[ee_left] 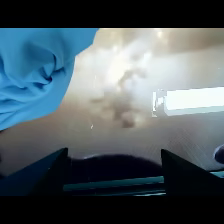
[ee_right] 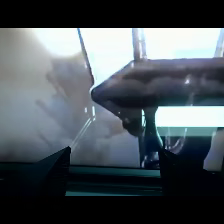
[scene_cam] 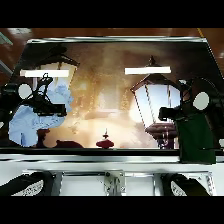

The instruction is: Fold the shirts.

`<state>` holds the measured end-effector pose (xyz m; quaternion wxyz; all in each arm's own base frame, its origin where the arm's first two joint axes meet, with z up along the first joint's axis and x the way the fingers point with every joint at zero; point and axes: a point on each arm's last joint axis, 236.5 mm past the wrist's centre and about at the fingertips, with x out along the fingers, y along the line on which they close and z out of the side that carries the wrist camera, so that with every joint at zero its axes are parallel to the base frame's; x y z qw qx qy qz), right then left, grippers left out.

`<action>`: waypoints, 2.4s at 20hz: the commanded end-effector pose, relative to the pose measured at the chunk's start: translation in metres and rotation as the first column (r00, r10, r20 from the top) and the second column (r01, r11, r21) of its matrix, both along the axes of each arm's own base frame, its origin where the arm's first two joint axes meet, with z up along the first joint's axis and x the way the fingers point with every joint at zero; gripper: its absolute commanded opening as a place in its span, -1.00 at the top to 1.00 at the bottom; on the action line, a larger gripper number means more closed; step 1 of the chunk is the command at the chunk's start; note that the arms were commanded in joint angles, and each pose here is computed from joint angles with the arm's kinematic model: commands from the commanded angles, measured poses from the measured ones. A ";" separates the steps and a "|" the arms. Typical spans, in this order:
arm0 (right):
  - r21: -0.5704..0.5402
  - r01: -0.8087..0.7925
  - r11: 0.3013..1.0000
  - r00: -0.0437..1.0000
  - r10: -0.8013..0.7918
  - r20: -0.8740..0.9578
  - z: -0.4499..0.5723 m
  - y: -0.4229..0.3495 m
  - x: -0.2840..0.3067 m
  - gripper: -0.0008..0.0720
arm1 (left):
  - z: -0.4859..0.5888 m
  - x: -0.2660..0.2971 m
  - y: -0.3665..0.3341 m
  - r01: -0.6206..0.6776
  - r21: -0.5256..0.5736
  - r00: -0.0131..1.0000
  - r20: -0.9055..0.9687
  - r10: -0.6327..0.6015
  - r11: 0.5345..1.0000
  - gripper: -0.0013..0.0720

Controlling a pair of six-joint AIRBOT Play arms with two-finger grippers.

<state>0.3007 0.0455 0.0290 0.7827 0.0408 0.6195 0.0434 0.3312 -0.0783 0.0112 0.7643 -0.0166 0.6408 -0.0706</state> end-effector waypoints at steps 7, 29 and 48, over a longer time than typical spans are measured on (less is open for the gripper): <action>0.000 -0.001 1.000 1.000 0.001 0.000 0.000 0.000 0.000 -0.84 | 0.000 0.000 0.000 -0.001 0.001 1.000 -0.001 0.001 1.000 -0.94; 0.103 0.026 0.994 0.999 -0.029 0.026 0.006 0.022 0.007 -0.84 | -0.003 0.016 0.003 -0.007 0.012 0.999 0.049 0.007 1.000 -0.94; 0.033 0.011 0.999 0.991 -0.015 0.133 0.010 0.006 0.030 -0.83 | -0.035 0.097 -0.038 -0.011 -0.207 1.000 0.022 0.016 0.978 0.86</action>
